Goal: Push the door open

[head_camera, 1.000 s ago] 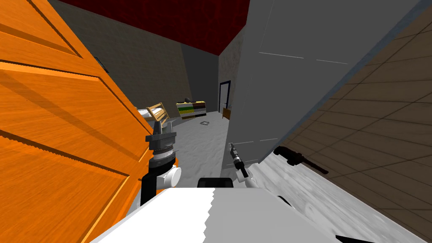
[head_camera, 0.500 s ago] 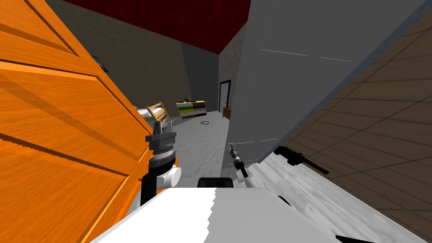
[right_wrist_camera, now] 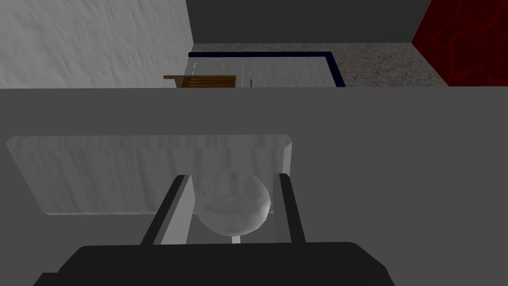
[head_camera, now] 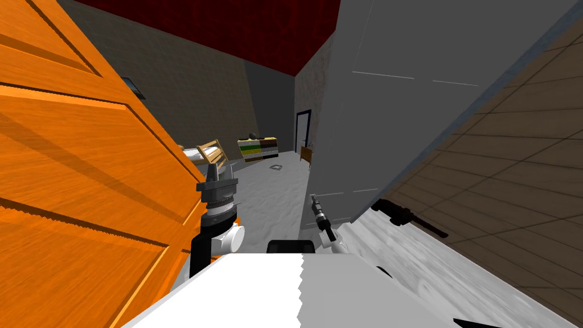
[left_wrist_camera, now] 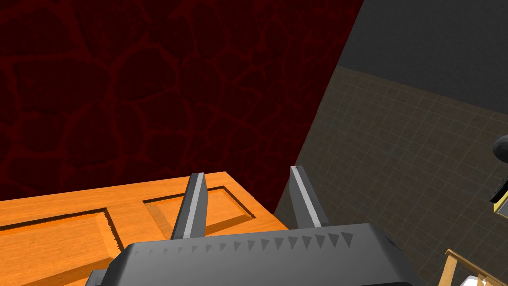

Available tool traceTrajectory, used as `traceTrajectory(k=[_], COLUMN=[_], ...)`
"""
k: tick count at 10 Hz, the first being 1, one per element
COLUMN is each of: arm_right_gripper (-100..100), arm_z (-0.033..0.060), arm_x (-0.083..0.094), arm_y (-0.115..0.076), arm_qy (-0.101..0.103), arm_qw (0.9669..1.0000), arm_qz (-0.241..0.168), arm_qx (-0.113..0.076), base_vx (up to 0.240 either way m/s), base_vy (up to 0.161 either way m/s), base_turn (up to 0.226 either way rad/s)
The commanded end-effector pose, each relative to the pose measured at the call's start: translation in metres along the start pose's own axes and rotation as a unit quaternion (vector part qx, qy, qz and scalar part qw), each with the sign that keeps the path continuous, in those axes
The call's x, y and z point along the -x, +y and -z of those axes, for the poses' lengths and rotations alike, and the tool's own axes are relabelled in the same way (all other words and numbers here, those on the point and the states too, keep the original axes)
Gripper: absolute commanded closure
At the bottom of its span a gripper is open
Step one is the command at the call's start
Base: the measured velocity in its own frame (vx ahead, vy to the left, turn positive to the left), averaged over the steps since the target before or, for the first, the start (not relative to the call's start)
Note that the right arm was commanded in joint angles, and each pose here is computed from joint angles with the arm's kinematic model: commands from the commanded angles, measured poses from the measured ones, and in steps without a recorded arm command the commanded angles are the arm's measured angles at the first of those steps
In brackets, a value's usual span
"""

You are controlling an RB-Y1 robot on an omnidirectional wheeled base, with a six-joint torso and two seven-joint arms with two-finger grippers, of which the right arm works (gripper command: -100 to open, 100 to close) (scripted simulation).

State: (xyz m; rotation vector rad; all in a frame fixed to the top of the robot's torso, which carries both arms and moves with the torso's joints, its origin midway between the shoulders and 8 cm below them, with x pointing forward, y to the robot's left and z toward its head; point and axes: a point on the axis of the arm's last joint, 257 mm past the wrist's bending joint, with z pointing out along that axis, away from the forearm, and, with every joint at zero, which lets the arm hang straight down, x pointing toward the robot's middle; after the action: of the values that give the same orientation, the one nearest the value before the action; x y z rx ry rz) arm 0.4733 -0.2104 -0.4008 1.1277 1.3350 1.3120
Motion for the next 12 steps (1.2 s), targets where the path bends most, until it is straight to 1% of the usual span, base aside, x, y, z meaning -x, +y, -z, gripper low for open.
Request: traceTrajectory(k=[1,2,4,5,6,8,9,10,12], arm_right_gripper=[100,100,100,100,100,100,100,100,100], arm_z=[-0.0053,-0.0047,-0.0047,-0.0036,-0.0029,-0.0029,-0.0014,-0.0009,0.0011], arm_x=[0.015,0.023,0.023,0.035,0.041,0.041,0.054,0.057,0.07], arm_y=[0.007,0.008,0.008,0.008,0.008,0.008,0.009,0.009,0.009], arm_qy=[-0.012,-0.021,-0.021,-0.035,-0.042,-0.042,-0.058,-0.062,-0.078], arm_qw=[0.9999,0.9997,0.9997,0.9994,0.9991,0.9991,0.9983,0.998,0.9969], arm_qz=[0.004,0.005,0.005,0.006,0.007,0.007,0.007,0.007,0.007], arm_qx=[0.007,0.007,0.007,0.006,0.006,0.006,0.006,0.006,0.006], base_vx=[0.179,0.221,0.105,0.119,0.186,0.097,0.094,0.18,0.206], base_vy=[0.068,0.049,0.042,0.035,0.101,0.055,0.051,0.094,0.073], base_turn=[-0.045,-0.048,0.001,-0.054,-0.062,-0.024,-0.044,-0.069,-0.065])
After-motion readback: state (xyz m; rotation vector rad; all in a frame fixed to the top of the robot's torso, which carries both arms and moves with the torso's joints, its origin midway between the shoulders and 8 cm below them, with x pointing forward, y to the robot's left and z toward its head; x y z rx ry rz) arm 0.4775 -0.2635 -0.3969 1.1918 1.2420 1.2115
